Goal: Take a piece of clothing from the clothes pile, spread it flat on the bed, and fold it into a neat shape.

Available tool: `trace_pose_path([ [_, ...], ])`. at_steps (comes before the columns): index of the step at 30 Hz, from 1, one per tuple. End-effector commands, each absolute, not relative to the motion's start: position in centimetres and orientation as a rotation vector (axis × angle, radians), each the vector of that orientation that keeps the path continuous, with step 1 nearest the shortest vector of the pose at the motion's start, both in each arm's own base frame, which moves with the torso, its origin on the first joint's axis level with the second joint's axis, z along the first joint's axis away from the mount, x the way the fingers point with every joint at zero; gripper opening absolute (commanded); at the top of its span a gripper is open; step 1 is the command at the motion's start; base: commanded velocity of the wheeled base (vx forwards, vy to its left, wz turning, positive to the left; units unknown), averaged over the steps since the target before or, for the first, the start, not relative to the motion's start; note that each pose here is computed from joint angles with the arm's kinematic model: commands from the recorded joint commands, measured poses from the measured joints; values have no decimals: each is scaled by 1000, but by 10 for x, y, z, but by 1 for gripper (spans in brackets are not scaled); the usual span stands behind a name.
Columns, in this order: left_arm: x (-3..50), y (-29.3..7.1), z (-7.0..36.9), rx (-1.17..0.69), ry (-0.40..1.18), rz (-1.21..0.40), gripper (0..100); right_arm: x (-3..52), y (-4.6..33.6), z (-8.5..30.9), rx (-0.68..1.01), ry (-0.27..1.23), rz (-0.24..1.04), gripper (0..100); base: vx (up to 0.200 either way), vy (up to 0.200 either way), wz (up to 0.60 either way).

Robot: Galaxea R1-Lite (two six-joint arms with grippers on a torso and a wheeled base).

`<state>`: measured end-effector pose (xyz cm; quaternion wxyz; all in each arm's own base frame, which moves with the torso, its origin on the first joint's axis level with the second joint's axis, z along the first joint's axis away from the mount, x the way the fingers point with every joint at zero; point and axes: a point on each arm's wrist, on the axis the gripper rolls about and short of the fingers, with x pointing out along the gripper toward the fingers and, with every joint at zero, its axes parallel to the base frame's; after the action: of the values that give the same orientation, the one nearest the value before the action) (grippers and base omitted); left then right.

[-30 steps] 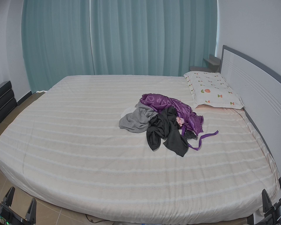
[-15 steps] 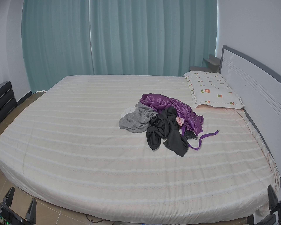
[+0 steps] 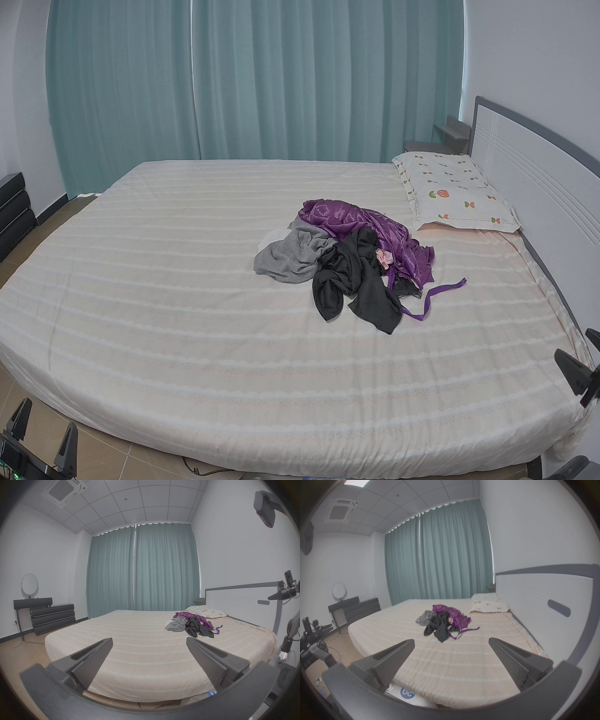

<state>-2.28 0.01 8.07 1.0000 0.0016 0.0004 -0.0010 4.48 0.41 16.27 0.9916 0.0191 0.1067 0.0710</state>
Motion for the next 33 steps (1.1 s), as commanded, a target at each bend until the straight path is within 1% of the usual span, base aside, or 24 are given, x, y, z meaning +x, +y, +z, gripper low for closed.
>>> trace_pose_path([
  [1, -23, 0, 75, 3, 2, -2, 100, 133, 10, 135, 78, 545, 189, 100, 0, 0, 0],
  [11, -23, 0, 75, 3, 0, -2, 100, 219, 20, 101, 129, 649, 199, 100, 0, 0, 0],
  [15, -23, 0, 75, 3, 2, -2, 100, 262, 32, 79, 201, 706, 193, 100, 0, 0, 0],
  [17, -23, 0, 75, 3, 2, -2, 100, 274, 36, 73, 222, 708, 189, 100, 0, 0, 0],
  [19, -23, 0, 75, 3, 2, -2, 100, 302, 42, 61, 266, 697, 180, 100, 0, 0, 0],
  [20, -23, 0, 75, 3, 2, -2, 100, 304, 42, 59, 269, 697, 178, 100, 0, 0, 0],
  [21, -23, 0, 75, 3, 0, -2, 100, 326, 50, 48, 294, 698, 181, 100, 0, 0, 0],
  [23, -23, 0, 75, 3, 2, -3, 100, 339, 58, 39, 308, 707, 179, 100, 0, 0, 0],
  [27, -23, 0, 75, 3, 0, -2, 100, 374, 85, 19, 379, 701, 153, 100, 0, 0, 0],
  [29, -23, 0, 75, 3, 2, -2, 100, 389, 100, 9, 424, 696, 144, 100, 0, 0, 0],
  [33, -23, 0, 75, 3, 2, -2, 100, 403, 113, -4, 463, 694, 122, 100, 0, 0, 0],
])
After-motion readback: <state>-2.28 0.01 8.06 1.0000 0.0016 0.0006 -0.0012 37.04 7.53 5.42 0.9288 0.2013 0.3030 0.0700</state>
